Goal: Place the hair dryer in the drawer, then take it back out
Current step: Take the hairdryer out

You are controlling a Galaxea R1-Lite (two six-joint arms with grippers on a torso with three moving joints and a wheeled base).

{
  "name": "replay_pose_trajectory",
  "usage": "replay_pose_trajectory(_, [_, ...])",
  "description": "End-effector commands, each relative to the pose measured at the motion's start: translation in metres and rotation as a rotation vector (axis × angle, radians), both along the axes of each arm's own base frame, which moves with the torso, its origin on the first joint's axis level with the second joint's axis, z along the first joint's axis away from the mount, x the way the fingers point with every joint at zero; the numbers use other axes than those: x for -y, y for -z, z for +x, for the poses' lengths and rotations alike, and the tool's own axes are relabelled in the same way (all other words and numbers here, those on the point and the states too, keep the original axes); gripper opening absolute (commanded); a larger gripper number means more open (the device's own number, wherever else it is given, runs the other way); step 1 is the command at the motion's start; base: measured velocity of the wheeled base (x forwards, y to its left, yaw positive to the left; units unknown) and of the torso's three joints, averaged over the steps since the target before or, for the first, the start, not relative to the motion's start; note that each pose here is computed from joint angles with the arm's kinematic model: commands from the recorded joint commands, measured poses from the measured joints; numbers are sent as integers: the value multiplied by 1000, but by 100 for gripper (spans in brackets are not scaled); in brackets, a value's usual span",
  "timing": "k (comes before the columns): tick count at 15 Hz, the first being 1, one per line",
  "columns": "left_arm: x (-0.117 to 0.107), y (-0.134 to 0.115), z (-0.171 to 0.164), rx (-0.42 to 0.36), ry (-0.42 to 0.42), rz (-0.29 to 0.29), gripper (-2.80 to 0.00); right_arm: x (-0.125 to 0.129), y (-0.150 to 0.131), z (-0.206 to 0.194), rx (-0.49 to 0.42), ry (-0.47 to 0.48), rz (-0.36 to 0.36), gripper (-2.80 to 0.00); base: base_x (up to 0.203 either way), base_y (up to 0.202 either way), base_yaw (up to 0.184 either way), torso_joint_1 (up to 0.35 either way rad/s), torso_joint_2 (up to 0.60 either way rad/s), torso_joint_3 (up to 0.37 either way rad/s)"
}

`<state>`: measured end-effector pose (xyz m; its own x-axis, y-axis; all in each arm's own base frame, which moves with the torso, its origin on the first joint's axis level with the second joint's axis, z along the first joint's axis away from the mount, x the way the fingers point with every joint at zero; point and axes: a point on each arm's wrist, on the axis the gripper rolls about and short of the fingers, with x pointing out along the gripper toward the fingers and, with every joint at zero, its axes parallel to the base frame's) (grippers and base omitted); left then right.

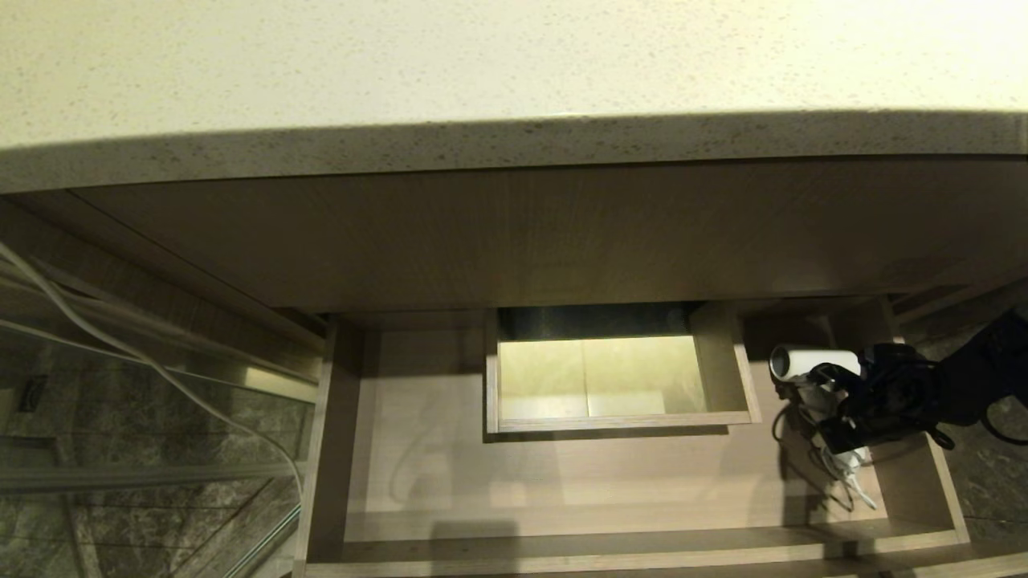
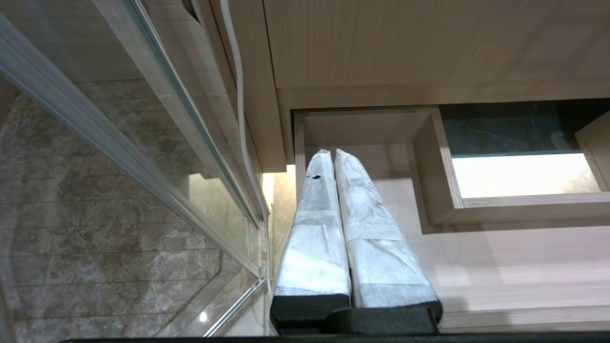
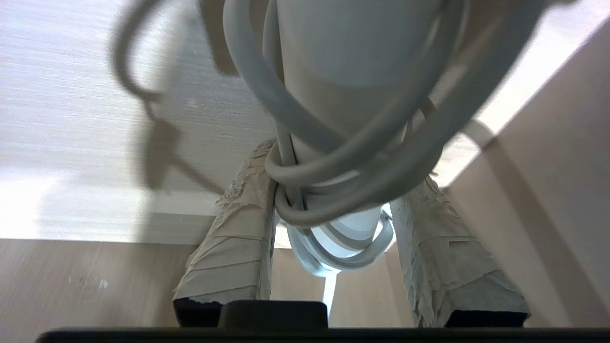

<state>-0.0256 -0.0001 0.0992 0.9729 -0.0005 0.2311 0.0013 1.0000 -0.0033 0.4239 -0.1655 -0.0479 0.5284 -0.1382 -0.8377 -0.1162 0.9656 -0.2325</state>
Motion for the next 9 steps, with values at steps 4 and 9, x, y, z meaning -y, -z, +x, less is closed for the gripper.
replay_pose_trajectory(4, [0, 11, 4, -39, 0, -1, -280, -2, -29, -4, 28, -16, -21, -280, 0, 0, 0, 0, 0, 0])
replay_pose_trajectory(9, [0, 11, 4, -39, 0, -1, -280, -4, -45, -8, 39, -36, -35, -280, 0, 0, 0, 0, 0, 0])
